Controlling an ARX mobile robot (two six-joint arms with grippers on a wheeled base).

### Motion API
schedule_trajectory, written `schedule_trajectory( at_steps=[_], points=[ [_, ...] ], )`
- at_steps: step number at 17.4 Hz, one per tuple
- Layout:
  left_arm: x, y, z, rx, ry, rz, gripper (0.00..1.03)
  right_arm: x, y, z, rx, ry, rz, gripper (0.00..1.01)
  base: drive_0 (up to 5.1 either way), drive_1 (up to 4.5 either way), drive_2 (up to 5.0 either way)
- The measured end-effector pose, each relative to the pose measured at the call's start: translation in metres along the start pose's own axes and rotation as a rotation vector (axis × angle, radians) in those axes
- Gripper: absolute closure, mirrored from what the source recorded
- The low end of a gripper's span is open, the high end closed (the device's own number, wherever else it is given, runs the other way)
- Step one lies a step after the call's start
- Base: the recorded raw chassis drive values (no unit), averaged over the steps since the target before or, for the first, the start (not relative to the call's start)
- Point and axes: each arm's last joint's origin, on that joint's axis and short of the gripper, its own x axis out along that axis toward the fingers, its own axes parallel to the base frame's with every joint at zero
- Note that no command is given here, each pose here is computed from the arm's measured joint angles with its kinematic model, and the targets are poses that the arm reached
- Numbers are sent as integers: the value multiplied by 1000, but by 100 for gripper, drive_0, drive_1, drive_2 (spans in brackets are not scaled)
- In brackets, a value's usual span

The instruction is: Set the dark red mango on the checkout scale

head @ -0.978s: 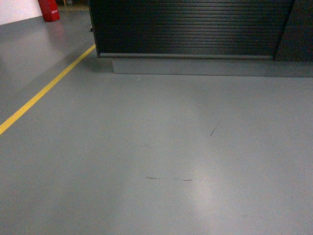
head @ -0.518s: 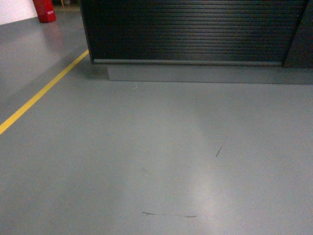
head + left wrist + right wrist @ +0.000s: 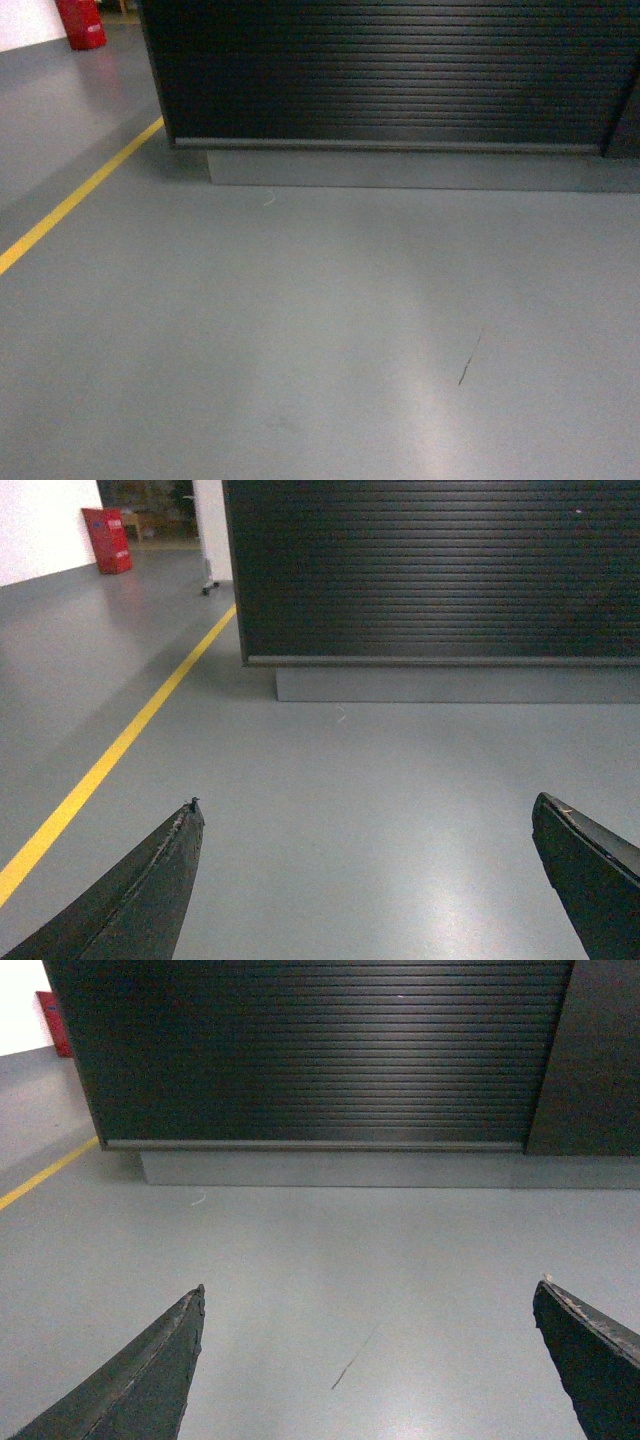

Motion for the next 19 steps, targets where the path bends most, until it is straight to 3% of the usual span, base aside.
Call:
schedule_trajectory(
  at_steps=[19],
  points=[
    [0, 0, 0, 0, -3, -2, 5, 0, 0, 0, 0, 0, 0, 3, 4, 437, -429]
  ],
)
